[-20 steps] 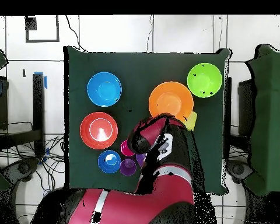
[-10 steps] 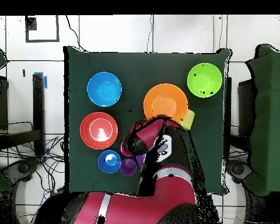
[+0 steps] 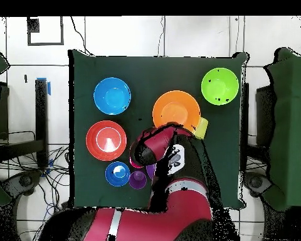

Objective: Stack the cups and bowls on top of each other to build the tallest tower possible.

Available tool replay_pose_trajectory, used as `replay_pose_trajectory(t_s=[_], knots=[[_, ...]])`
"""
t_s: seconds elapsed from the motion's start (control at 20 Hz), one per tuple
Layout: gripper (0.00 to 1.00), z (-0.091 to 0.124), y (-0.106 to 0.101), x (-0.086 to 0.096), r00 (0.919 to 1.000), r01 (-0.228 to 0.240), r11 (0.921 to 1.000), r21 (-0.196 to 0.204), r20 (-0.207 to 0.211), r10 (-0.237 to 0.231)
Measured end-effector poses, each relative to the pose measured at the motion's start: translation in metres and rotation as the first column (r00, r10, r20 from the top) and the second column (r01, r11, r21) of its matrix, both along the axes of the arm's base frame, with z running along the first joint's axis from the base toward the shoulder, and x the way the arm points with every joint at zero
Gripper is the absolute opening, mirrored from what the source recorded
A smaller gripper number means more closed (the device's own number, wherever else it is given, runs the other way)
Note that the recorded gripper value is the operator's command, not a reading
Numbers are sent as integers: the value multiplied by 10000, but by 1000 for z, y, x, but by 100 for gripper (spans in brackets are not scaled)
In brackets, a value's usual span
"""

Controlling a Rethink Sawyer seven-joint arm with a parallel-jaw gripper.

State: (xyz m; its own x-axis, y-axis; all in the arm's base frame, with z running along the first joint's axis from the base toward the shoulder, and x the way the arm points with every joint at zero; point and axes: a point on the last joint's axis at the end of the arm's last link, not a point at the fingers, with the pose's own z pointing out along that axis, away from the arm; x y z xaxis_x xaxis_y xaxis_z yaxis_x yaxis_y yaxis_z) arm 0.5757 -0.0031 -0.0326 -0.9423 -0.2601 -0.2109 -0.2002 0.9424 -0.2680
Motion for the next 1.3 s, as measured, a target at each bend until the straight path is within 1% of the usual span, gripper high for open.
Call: replay_pose_trajectory(t_s=[0.25, 0.45, 0.7, 1.0, 1.3], knots=[[0, 0, -1, 1, 9999, 134, 9997, 192, 12, -134], [0, 3, -1, 1, 9998, 182, 9994, 290, 41, -183], [0, 6, 4, -6, 9999, 137, 9994, 321, -54, -135], [0, 7, 17, -18, 9997, -20, 9994, 359, -255, 30], [0, 9, 37, -28, 9989, -262, 9988, 413, -390, 278]])
